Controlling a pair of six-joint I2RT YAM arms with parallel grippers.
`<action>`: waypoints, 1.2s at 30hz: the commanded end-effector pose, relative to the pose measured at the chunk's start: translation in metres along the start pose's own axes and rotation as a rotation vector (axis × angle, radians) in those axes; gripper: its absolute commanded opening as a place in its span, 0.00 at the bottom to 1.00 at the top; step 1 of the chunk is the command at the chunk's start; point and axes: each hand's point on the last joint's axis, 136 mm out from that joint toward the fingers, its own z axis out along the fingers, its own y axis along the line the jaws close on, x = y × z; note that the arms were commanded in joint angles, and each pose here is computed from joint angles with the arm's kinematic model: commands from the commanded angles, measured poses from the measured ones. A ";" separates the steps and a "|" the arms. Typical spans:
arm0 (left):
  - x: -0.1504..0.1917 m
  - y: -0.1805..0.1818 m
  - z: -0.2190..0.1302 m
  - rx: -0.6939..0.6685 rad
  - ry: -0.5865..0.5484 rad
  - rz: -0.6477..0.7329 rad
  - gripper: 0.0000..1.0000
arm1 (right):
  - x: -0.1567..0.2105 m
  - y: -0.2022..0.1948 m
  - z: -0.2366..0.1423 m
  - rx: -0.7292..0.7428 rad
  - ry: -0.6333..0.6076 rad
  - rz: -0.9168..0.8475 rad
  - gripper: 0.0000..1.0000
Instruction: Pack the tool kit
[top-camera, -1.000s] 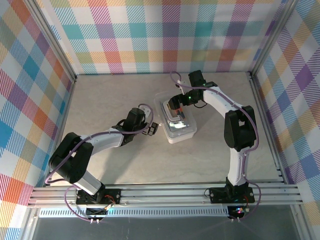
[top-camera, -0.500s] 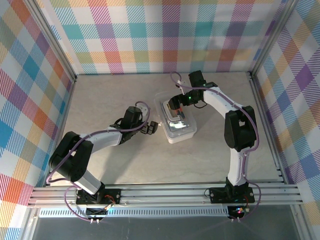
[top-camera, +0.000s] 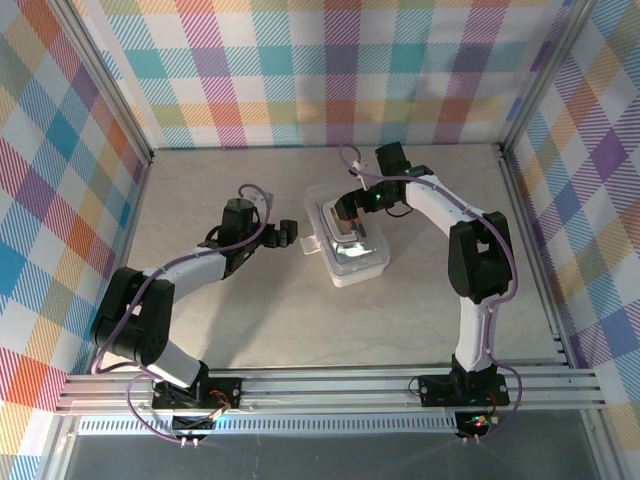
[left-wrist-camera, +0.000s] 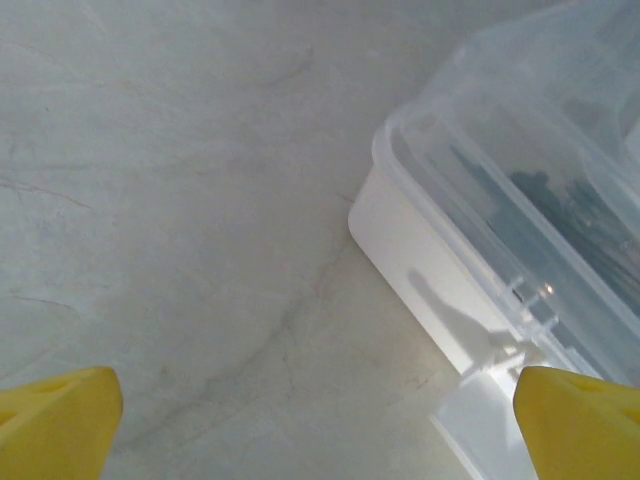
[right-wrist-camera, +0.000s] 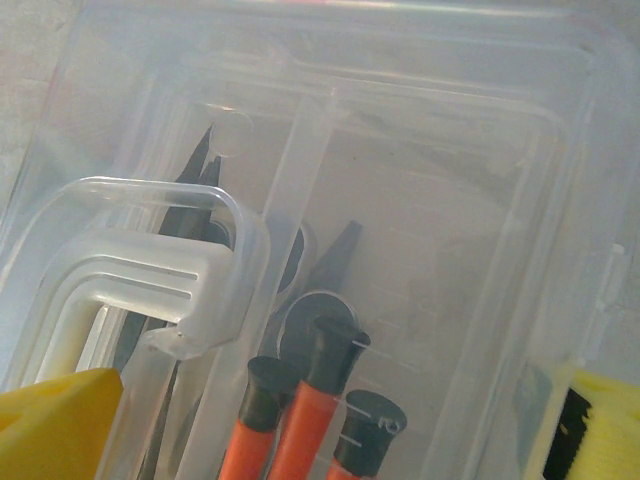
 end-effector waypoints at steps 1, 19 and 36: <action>-0.017 -0.007 -0.007 0.035 -0.031 -0.027 1.00 | 0.072 0.016 0.020 -0.081 0.243 0.078 0.99; 0.072 -0.023 0.023 0.260 0.157 -0.355 0.87 | 0.076 0.014 0.021 -0.073 0.254 0.083 0.99; 0.059 -0.044 0.029 0.352 0.138 -0.312 0.72 | 0.074 0.015 0.021 -0.078 0.258 0.089 0.99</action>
